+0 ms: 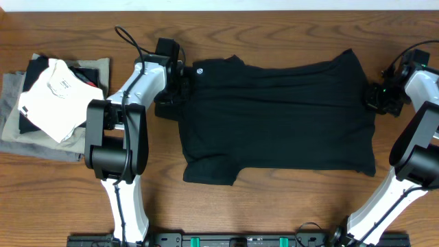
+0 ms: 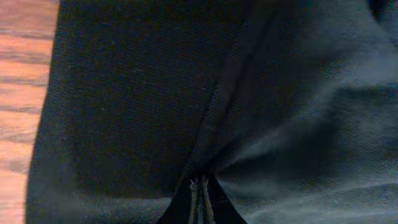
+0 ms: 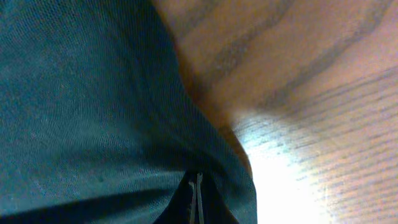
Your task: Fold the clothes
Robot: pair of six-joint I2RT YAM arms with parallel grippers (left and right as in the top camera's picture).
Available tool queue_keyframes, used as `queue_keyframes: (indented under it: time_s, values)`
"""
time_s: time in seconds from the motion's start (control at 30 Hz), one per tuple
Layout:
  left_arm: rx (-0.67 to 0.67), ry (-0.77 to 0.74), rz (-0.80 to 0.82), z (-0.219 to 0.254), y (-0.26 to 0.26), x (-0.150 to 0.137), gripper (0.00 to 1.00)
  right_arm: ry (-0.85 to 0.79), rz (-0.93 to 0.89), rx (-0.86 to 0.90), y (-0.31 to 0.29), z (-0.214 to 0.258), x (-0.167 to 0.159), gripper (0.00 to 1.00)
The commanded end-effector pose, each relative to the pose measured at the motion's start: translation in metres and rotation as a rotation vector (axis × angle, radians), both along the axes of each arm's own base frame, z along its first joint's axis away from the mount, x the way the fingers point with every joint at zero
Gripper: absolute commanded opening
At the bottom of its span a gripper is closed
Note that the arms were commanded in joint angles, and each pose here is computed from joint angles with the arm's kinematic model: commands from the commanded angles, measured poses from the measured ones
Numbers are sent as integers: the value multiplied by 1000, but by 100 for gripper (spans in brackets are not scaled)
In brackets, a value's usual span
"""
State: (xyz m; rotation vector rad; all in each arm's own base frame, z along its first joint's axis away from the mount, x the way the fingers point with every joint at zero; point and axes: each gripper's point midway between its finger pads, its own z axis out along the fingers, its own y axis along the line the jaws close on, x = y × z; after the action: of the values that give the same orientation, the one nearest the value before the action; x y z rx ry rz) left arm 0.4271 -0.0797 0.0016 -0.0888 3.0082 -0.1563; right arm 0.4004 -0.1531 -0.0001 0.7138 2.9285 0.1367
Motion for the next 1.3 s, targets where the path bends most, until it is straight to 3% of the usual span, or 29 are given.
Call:
queue_keyframes:
  time_s: [0.0,0.07,0.17,0.27,0.33,0.47,0.6,0.7,0.73,1.0,1.27]
  values:
    - [66,-54,11,19,19,11,12,-21,-17,-27,-13,20,6,1]
    - [59,-107,13,41,19,15,27,-57,-13,-8,-10,45,12,7]
    - [48,-171,16,75,18,15,47,-97,-5,29,0,85,12,28]
    - [22,-181,14,100,14,3,48,-79,-6,54,10,112,-5,30]
    - [-5,-161,5,111,8,-10,49,-49,-12,68,17,122,-19,27]
    - [-46,-49,-14,114,-1,-43,49,24,-4,100,34,127,-43,2]
    - [-29,111,18,106,-2,-81,47,106,-14,131,53,109,-58,1]
    - [-21,214,56,98,-6,-107,10,176,-27,146,67,83,-73,1]
    - [-41,248,46,96,-12,-116,6,189,-26,150,71,75,-76,1]
    - [-53,315,-36,64,-42,-146,6,197,-40,151,82,14,-94,1]
    - [-48,333,-4,25,-37,-162,6,169,-66,143,74,9,-91,1]
